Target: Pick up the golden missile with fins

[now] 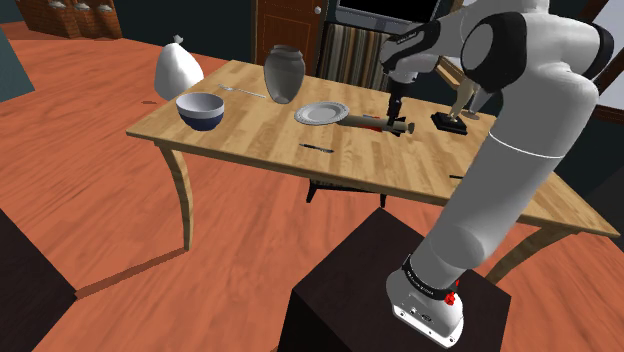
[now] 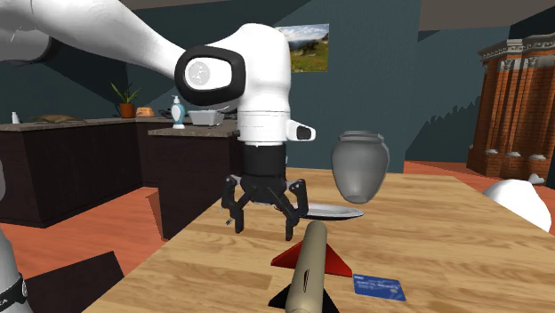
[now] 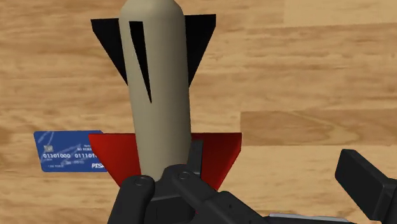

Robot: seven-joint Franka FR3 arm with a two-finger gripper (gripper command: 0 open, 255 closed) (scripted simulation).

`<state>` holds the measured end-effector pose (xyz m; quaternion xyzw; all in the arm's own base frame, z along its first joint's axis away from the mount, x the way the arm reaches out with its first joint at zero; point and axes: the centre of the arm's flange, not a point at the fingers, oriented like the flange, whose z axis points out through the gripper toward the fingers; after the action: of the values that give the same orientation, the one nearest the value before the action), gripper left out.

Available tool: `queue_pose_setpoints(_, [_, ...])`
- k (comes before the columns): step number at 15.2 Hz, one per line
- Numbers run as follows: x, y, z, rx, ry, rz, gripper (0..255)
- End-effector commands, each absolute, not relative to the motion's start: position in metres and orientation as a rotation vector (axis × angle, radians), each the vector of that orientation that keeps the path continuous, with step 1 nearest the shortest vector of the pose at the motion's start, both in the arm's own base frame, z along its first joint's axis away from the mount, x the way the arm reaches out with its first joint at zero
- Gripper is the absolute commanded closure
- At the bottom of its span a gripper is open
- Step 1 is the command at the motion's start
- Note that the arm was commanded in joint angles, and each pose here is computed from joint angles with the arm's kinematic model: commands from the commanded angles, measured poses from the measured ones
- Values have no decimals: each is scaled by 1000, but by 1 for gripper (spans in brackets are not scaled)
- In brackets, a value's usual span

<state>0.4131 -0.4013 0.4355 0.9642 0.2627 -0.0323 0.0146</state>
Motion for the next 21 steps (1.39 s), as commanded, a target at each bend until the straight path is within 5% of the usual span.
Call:
queue_pose_setpoints(1, [424, -426, 426, 2985, 857, -105, 0])
queue_pose_setpoints(15, [450, -474, 370, 2951, 932, -116, 0])
queue_pose_setpoints(16, [450, -474, 369, 2951, 932, -116, 255])
queue_pose_setpoints(21, [450, -475, 369, 2951, 932, -116, 255])
